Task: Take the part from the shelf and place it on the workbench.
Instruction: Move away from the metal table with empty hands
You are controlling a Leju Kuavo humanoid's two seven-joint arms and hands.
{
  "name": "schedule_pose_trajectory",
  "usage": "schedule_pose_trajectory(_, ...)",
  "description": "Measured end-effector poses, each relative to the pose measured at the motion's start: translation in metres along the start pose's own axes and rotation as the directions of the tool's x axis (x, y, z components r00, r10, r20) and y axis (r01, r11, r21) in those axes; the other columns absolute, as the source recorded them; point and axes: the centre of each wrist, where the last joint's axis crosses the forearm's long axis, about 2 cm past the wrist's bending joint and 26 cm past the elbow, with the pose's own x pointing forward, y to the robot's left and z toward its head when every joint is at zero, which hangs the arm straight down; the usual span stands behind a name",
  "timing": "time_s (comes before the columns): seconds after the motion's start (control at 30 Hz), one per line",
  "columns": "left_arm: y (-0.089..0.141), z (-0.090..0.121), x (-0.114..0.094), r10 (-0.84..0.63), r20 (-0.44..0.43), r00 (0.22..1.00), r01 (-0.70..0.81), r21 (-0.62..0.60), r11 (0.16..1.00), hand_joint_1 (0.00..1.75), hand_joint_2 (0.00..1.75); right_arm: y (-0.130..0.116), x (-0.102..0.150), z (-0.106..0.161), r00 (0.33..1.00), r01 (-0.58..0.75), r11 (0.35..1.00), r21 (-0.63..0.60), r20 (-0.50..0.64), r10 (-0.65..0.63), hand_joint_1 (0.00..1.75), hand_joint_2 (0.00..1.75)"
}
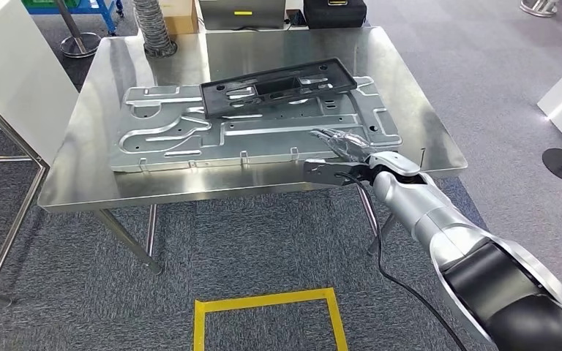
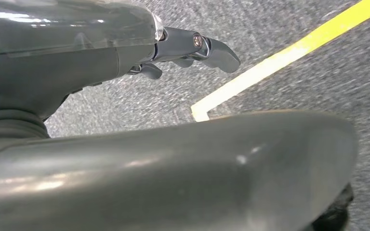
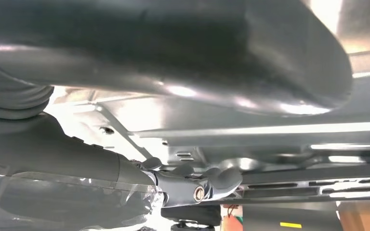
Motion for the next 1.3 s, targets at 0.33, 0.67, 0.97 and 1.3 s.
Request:
schedule_pose_trajectory(0.33,0.0,0.0,0.002,0.001,-0.001,1.0,-0.001,-0.007,1.0,0.0,0.0,0.001,-0.004,0.003,1.0,-0.009,1.0,-0.012,-0.015,0.008,0.0,0.0)
schedule_pose_trajectory(0.67,0.001,0.0,0.0,0.003,-0.007,1.0,-0.003,0.002,1.0,0.0,0.0,0.006,-0.016,0.011,0.998,0.042,0.999,-0.034,-0.047,-0.044,0.0,0.0)
schedule_pose_trajectory(0.97,-0.001,0.0,-0.001,0.008,-0.009,1.0,-0.008,-0.003,1.0,0.0,0.0,0.016,-0.045,0.035,0.989,0.086,0.993,-0.082,-0.109,-0.095,0.0,0.0)
schedule_pose_trajectory(1.3,-0.002,0.001,-0.002,0.006,-0.008,1.0,-0.006,-0.006,1.0,0.0,0.0,0.024,-0.066,0.056,0.981,0.094,0.991,-0.094,-0.16,-0.108,0.0,0.0)
